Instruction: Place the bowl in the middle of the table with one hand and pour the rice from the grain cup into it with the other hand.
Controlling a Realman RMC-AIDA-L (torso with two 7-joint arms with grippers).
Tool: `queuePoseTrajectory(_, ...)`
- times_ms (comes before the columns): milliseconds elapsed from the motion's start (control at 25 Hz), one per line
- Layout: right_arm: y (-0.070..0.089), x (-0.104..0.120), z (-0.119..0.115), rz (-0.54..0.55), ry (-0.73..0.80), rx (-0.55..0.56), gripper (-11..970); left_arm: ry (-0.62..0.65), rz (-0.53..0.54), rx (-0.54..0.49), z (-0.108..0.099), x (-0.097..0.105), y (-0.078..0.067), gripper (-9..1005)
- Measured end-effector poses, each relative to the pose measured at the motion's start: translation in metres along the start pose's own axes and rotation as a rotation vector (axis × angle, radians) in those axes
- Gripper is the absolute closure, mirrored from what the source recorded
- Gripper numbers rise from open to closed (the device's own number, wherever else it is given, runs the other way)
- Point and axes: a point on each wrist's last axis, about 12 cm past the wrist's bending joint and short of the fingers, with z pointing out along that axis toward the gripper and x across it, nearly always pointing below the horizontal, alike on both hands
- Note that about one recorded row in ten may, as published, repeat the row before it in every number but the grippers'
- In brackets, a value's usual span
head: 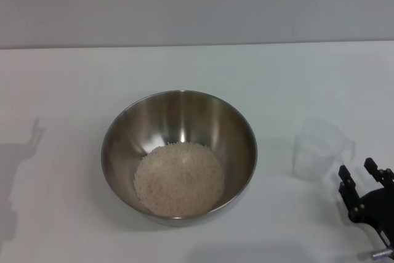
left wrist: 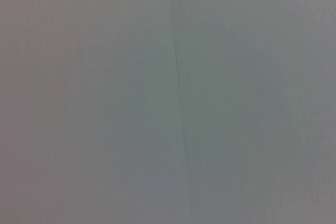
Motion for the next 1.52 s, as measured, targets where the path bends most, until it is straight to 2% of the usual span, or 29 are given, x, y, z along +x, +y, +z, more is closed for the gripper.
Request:
queuePoseTrajectory(240,-0.005,-0.002,-0.027,0.015,-0.063,0.073,436,0.003,0.000,-0.003,-0.002,0.001,0.001,127)
queuePoseTrajectory(320,-0.013,-0.004,-0.038,0.019,-0.089,0.143,429,0.005,0.001,-0.002,-0.003,0.001,0.001,127)
queuePoseTrajectory(360,-0.024,-0.006,-0.047,0.023,-0.116,0.228,425,0.006,0.001,-0.002,-0.003,0.001,0.001,127)
queuePoseTrajectory(400,-0.024,-0.006,-0.047,0.023,-0.116,0.228,421,0.006,0.001,-0.002,-0.003,0.001,0.001,127)
queuePoseTrajectory(480,-0.034,-0.008,-0.055,0.018,-0.148,0.310,413,0.007,0.001,-0.002,-0.003,0.001,0.001,127)
queuePoseTrajectory(560,-0.049,-0.014,-0.066,0.018,-0.207,0.424,405,0.008,0.001,-0.002,-0.004,0.001,0.001,127)
queuePoseTrajectory(760,-0.065,-0.026,-0.082,0.084,-0.350,0.502,386,0.012,0.001,-0.004,-0.006,0.002,0.002,127)
queuePoseTrajectory(920,-0.066,-0.028,-0.081,0.086,-0.374,0.508,370,0.017,-0.002,-0.009,-0.010,0.003,0.003,127)
queuePoseTrajectory(1120,-0.066,-0.029,-0.077,0.086,-0.377,0.504,220,0.025,-0.014,-0.012,-0.013,0.004,0.004,127)
queuePoseTrajectory(1520,-0.067,-0.031,-0.076,0.082,-0.395,0.510,220,0.040,-0.008,-0.014,-0.015,0.006,0.005,127)
